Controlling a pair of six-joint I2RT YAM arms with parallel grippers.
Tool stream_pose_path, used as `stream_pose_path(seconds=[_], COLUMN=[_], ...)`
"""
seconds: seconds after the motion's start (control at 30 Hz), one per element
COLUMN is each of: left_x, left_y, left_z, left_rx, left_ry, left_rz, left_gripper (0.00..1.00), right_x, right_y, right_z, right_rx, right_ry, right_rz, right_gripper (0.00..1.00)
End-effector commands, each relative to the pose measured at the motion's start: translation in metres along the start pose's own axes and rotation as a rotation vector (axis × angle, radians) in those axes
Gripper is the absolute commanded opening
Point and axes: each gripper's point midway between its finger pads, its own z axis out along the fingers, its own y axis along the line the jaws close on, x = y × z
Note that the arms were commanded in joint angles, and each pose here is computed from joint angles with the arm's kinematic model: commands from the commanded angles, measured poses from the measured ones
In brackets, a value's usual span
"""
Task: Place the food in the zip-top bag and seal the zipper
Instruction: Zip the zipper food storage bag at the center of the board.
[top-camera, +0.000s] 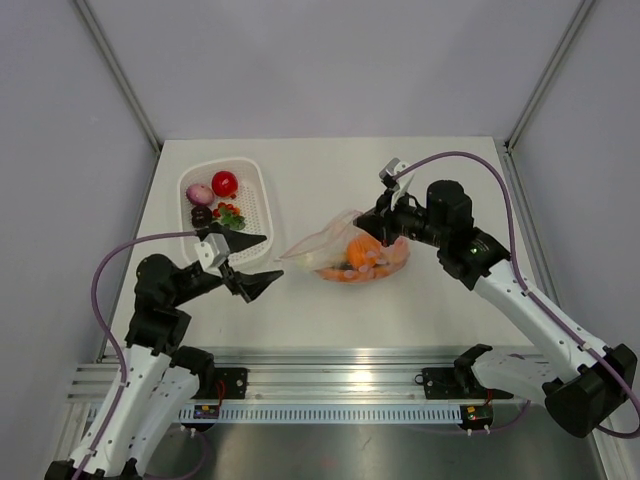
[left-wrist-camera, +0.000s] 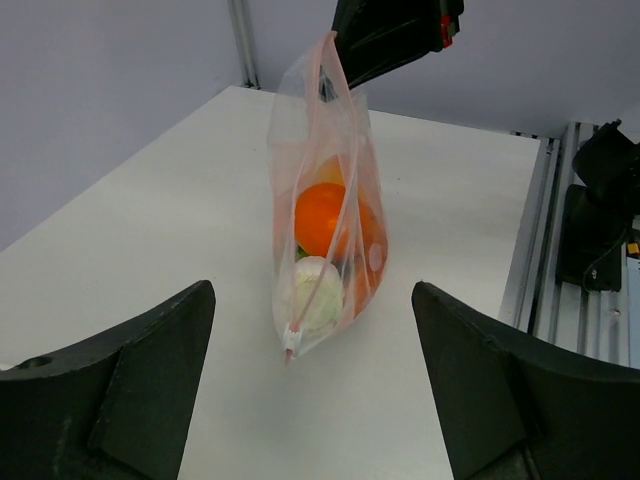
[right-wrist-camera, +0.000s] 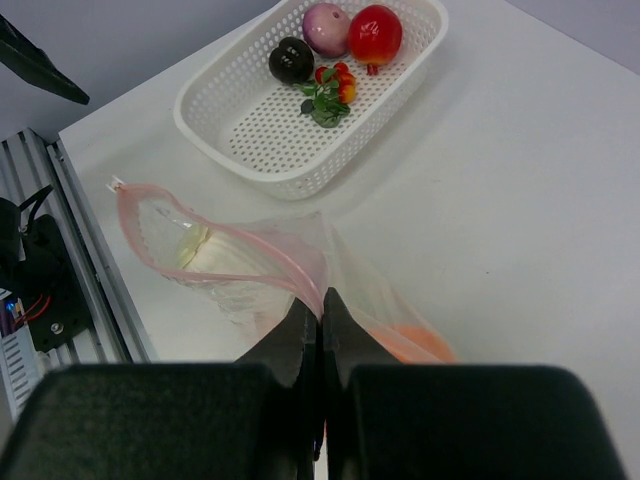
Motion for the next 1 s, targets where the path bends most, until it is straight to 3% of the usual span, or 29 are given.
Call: stream_pose_path(seconds=[0.0,0.13,0.53,0.97], left_x=[0.005,0.019,0.028,0.035], left_y=[-0.015,-0.017,-0.008,-0.009], left_z=[0.004,0.010,0.011,0.015], left_rx=[0.133,0.196,0.141,0.173], left_ry=[0.011,0.038,0.046,0.077], left_rz=[0.039,-0.012,-0.021,-0.089], left_gripper=[0.82,0.80,0.80,0.68], right_x=[-0.050,-0.052,-0.059,-0.070], right_y=[0.010,0.009,0.015,0.015], right_z=[-0.008,-0.009,-0.019,-0.024], right_rx=[-0.048,-0.051,-0.071,-0.067], right_ry=[-0.131,-0.137,-0.172,-0.209], right_rz=[-0.049,-0.025,-0.023,-0.005], right_gripper=[0.00,0.00,0.00,0.00])
